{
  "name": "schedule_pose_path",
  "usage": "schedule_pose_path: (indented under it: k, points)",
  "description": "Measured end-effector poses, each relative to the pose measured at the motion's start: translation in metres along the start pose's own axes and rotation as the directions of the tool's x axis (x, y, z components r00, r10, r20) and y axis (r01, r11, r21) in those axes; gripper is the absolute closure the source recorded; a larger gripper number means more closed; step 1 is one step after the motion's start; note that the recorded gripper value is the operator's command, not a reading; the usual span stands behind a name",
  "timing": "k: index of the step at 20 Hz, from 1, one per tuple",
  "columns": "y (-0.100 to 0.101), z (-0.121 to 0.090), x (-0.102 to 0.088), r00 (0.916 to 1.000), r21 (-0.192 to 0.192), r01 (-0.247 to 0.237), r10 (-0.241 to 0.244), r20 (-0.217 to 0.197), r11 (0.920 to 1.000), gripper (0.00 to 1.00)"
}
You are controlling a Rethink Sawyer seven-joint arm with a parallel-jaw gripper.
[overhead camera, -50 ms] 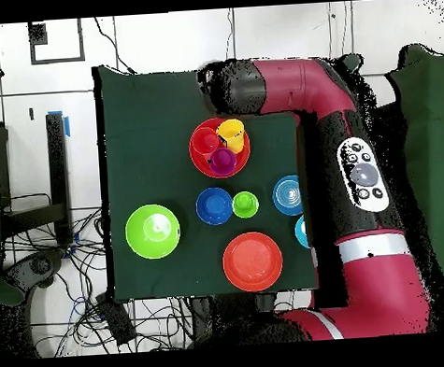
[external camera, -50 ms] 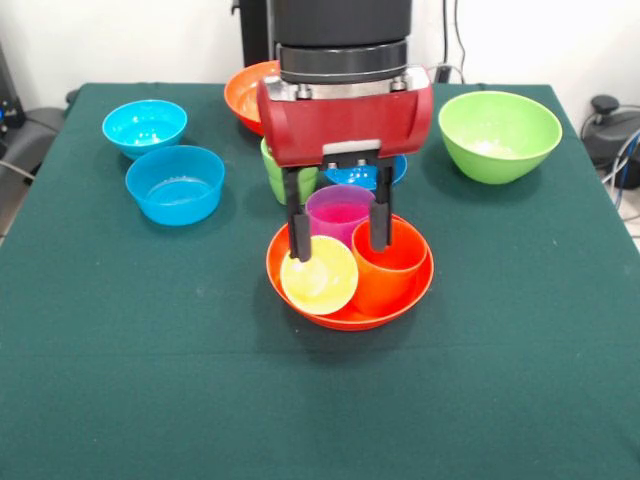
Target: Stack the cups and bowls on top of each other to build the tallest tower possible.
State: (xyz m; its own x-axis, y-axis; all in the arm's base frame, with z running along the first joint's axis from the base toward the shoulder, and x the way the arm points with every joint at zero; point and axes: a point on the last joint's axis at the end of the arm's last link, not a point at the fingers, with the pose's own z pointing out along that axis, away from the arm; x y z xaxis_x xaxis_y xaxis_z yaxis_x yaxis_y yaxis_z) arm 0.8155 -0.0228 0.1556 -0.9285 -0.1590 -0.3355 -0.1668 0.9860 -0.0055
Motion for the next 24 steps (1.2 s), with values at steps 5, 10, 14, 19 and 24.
schedule_pose_path:
  k: [5,10,14,19,24]
  points:
    - [-0.017,-0.002,-0.003,0.9999,0.013,-0.016,0.016,0.003,0.9998,0.0]
    - [-0.031,0.003,-0.007,0.9993,0.017,-0.034,0.034,0.015,0.9993,0.0]
    - [-0.038,0.008,-0.008,0.9989,0.017,-0.043,0.043,0.02,0.9989,0.0]
    - [-0.039,0.016,-0.002,0.9995,0.025,-0.029,0.029,0.011,0.9993,0.0]
    - [-0.036,0.027,0.004,0.9999,0.022,-0.017,0.017,-0.001,0.9996,0.0]
